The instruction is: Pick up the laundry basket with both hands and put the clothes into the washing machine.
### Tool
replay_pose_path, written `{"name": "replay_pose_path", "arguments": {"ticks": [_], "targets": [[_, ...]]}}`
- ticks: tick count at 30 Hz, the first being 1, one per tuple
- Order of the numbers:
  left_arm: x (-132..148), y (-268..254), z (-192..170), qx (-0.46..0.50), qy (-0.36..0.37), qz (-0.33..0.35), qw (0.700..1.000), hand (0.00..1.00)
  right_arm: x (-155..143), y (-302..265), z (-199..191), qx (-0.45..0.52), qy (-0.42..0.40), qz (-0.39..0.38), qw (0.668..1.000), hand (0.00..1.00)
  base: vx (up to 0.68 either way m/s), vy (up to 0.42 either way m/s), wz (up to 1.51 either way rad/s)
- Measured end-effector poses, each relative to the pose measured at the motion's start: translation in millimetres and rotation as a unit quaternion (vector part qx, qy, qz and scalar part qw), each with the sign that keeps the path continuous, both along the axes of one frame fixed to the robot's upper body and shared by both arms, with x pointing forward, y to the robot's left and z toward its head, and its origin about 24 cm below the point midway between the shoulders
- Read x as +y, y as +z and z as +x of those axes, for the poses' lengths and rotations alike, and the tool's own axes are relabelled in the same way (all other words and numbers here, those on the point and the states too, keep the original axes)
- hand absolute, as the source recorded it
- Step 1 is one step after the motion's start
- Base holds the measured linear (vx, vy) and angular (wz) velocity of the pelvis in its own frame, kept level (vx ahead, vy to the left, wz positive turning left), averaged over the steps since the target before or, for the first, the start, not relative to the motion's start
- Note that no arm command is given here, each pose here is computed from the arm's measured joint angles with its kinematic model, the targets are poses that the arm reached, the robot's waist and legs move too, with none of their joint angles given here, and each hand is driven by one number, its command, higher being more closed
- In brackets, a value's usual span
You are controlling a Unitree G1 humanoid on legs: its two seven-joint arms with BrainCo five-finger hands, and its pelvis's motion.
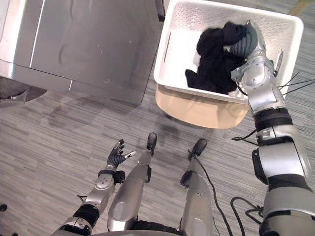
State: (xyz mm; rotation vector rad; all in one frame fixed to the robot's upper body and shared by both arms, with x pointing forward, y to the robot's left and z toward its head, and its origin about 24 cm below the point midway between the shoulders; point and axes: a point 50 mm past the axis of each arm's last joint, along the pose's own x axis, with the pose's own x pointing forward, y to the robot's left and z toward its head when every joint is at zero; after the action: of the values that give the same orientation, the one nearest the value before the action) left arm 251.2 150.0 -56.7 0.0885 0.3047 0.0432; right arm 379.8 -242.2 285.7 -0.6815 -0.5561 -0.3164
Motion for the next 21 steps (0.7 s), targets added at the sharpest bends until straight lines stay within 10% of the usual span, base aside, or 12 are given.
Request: {"name": "replay_pose_path", "arguments": {"ticks": [9,21], "targets": [[12,-34,-45,0.085,0.030,-0.001,0.996,0.00,75,-91,-59,-0.050,0.199,0.279,0.938,1.00,0.08,0.006,-0.09],[27,-55,-85,0.143,0.067,-0.001,0.987,0.00,129,-129,-120,-0.036,0.346,0.389,0.853,1.00,-0.01,0.029,-0.23]]}}
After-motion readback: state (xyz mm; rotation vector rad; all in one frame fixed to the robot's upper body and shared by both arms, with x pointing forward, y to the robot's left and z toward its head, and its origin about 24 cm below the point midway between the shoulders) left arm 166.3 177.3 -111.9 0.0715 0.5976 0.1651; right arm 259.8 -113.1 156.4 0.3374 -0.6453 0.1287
